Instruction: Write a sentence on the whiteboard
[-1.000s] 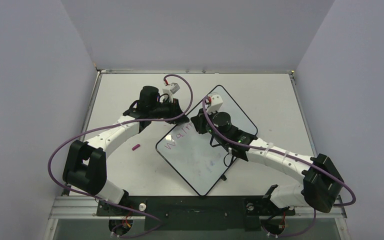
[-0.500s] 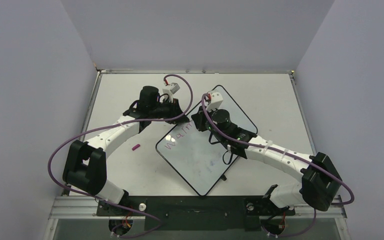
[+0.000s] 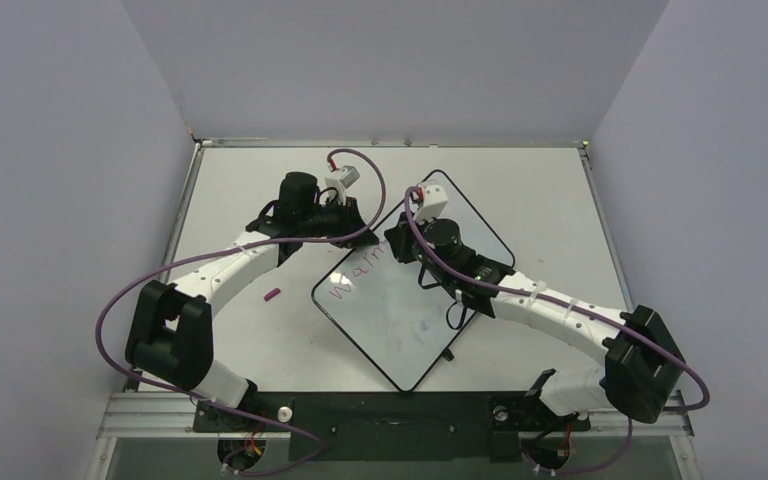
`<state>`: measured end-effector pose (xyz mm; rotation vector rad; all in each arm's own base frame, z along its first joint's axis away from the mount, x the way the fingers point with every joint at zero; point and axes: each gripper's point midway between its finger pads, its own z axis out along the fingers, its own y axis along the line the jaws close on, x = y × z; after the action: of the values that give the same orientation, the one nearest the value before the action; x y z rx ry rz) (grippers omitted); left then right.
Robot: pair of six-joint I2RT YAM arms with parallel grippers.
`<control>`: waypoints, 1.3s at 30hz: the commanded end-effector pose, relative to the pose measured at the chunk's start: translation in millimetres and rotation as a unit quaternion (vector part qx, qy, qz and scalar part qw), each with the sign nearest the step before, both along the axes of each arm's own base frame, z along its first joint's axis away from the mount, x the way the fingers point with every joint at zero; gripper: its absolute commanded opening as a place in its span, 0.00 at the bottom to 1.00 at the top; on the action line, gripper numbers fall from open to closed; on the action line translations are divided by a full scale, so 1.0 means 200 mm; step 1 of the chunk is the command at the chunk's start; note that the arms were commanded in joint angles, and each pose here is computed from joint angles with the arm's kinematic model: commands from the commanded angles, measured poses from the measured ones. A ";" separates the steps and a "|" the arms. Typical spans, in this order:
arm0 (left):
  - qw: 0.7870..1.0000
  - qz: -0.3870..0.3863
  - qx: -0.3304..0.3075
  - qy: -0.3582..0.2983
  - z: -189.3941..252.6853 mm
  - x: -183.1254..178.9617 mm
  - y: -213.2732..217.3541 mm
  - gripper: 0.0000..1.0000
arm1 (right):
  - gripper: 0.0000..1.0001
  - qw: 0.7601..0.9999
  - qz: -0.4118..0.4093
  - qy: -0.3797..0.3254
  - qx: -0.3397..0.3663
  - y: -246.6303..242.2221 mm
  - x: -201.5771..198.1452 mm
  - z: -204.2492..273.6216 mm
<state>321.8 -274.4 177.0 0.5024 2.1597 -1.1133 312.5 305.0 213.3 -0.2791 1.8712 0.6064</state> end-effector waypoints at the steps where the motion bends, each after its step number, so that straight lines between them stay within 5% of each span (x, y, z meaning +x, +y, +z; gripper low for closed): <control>1: 0.998 0.013 0.033 -0.059 0.01 0.06 0.05 0.00 | 0.00 1.000 -0.017 0.012 -0.006 -0.08 -0.03 -0.01; 39: 0.998 0.013 0.031 -0.061 0.02 0.06 0.05 0.00 | 0.00 1.000 -0.027 -0.002 0.015 -0.08 0.06 0.07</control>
<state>320.8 -274.9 178.9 0.5054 2.1550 -1.1132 312.9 283.5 207.0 -0.2332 1.9185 0.5627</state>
